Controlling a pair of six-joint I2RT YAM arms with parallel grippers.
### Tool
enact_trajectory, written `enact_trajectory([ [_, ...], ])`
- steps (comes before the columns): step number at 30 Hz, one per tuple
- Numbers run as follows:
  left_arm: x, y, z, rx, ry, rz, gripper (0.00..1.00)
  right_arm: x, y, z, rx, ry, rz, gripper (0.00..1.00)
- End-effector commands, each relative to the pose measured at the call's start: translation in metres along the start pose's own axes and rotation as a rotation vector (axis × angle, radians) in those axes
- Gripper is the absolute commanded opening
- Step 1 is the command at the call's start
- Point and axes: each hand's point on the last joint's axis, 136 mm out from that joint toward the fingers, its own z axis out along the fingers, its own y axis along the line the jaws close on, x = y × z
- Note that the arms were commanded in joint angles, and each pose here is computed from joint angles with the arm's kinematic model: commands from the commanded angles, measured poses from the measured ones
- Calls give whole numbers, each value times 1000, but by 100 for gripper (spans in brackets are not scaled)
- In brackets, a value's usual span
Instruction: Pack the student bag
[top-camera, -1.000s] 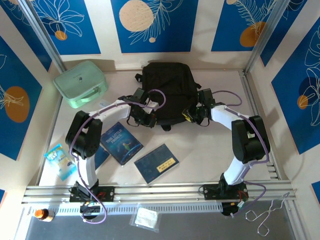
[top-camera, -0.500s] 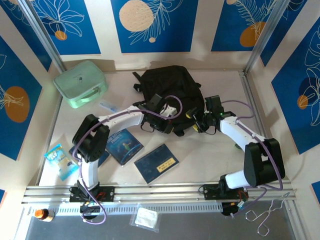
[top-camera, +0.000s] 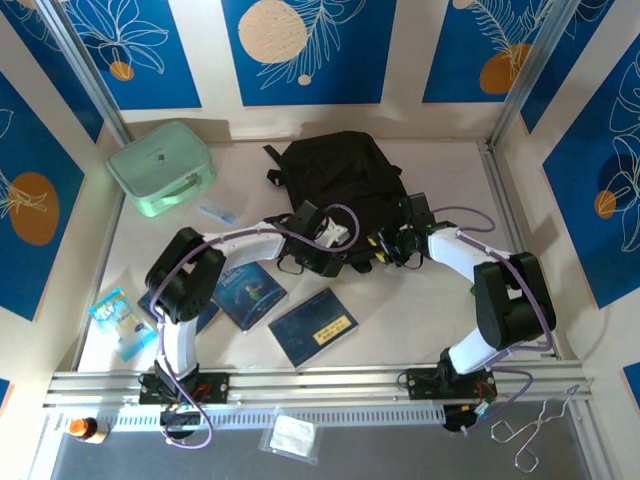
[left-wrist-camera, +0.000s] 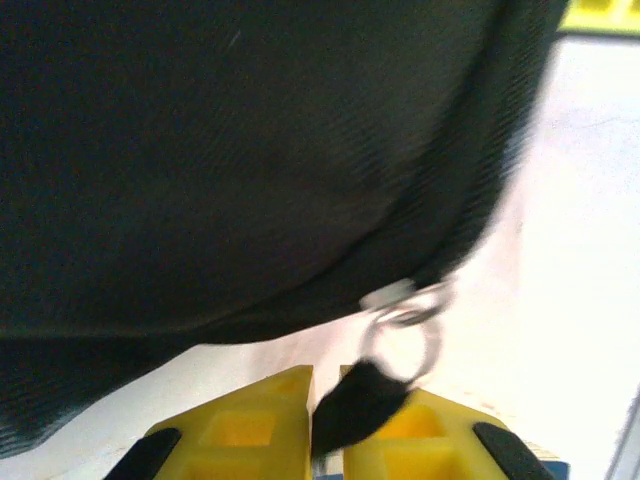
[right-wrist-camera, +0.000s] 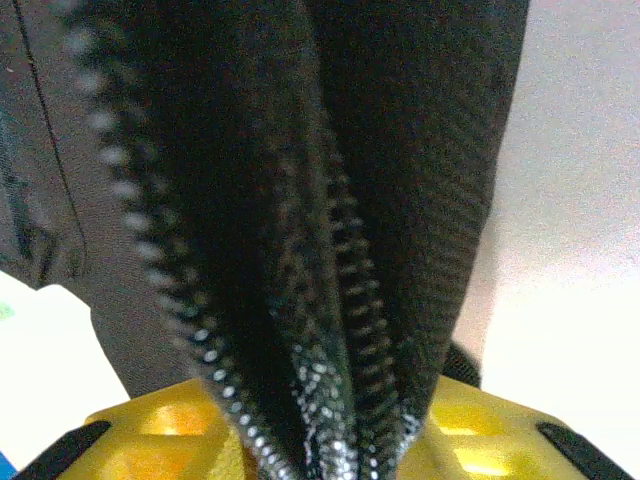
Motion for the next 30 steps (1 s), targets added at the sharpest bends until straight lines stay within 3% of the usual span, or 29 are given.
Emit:
enact_trajectory([
  [1,-21,-8,-21,35,-114,99,13,0,11,-3,-21,-8,-29,30],
  [10,-27,-12,-32,82,-195,145,6,-1,14,-5,-29,-15,-43,19],
  [15,-20,-18,-34,121,-195,174,29,-1,15,-4,-35,-13,-46,20],
  [18,-16,-25,-32,175,-200,185,36,-1,16,-4,-36,-10,-49,20],
  [30,-35,-11,-14,141,-268,150,42,0,17,-2,-41,-6,-49,20],
])
